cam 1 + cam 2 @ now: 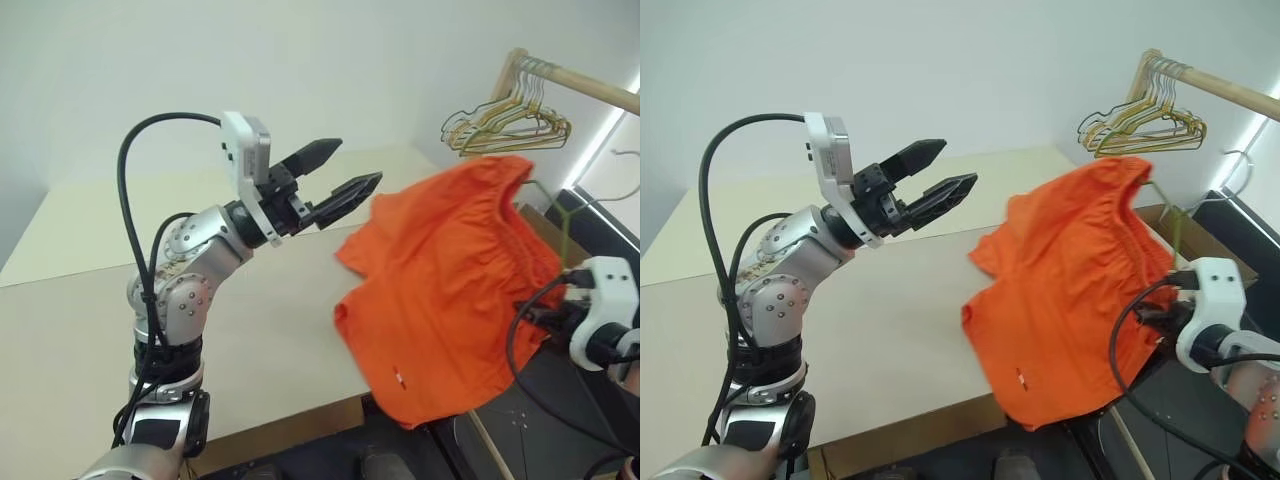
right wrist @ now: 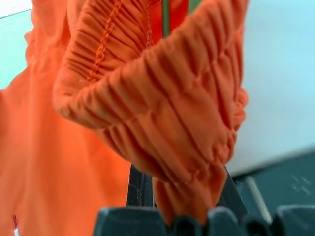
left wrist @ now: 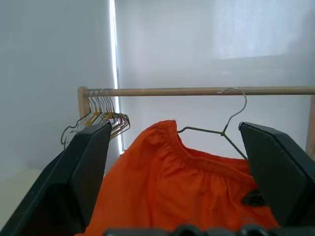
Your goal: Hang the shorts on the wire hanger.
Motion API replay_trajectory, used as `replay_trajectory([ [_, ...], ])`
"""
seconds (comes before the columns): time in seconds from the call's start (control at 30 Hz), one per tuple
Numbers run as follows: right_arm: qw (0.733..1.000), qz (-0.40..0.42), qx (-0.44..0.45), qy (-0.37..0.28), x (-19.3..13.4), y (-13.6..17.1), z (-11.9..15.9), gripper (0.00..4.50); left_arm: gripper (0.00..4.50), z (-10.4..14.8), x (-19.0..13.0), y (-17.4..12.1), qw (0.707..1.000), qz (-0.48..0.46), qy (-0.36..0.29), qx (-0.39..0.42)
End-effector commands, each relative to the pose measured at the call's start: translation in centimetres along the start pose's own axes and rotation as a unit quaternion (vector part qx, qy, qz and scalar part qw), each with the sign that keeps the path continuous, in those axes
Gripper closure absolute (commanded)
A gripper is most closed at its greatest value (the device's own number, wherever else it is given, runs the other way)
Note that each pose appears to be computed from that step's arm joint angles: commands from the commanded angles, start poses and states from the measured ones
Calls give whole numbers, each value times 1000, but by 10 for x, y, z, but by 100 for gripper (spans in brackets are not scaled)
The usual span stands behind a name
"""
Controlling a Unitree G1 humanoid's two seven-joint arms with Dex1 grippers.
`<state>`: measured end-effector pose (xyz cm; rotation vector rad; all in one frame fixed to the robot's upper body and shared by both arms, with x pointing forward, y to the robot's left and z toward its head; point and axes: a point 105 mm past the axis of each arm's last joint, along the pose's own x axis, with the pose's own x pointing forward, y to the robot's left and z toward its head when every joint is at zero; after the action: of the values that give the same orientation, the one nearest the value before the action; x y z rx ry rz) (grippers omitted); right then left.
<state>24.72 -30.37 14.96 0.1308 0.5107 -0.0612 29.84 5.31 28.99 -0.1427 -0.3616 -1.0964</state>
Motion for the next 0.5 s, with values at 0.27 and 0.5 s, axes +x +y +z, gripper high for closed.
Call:
replay_trajectory([
  [0.27, 987, -134, 70, -54, 4, -37, 55, 450, 1, 11, 0, -2, 1000, 3, -7, 27],
  [0.5, 965, -195, 164, -57, 6, -63, 81, 450, 1, 13, -4, 0, 999, 11, -5, 32],
])
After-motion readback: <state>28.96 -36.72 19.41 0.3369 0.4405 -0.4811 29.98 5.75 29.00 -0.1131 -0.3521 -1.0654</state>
